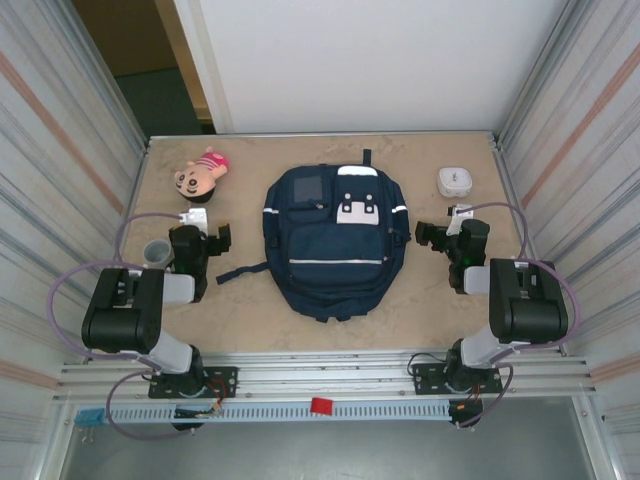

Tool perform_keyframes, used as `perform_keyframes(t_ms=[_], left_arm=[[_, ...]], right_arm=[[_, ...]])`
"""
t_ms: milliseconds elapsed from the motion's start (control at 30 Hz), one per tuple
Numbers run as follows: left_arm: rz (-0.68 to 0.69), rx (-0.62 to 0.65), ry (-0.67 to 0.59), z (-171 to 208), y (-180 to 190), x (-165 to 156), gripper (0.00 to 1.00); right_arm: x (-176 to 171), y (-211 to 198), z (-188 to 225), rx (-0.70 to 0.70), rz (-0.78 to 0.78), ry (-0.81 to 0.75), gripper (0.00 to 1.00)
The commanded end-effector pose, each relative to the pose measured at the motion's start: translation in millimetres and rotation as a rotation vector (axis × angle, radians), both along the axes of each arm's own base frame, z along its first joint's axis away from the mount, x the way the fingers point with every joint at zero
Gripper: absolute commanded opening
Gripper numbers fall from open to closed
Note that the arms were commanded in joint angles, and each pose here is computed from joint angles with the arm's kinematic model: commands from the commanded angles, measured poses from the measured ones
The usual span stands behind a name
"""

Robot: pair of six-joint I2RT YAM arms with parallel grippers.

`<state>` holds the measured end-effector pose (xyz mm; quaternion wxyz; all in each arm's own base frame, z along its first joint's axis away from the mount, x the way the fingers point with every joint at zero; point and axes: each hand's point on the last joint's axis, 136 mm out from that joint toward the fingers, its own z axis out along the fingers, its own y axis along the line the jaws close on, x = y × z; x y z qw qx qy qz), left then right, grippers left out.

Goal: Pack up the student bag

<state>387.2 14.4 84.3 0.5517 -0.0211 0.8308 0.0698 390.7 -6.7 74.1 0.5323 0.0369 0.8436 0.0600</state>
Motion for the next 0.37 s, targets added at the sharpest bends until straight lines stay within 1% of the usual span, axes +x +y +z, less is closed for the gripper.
perform_keyframes(t_ms=[0,333], left_arm=[[-0.007,-0.007,-0.024,8.5,-2.7,3.8,0.99],[-0.009,-0.008,-0.024,8.8,-3.1,3.9,0.99]], right_arm=[[3.2,-0.6,7.9,-0.018,0.01,-0.033,0.99],[3.2,-1.0,7.5,-0.017,0.008,-0.031,0.99]])
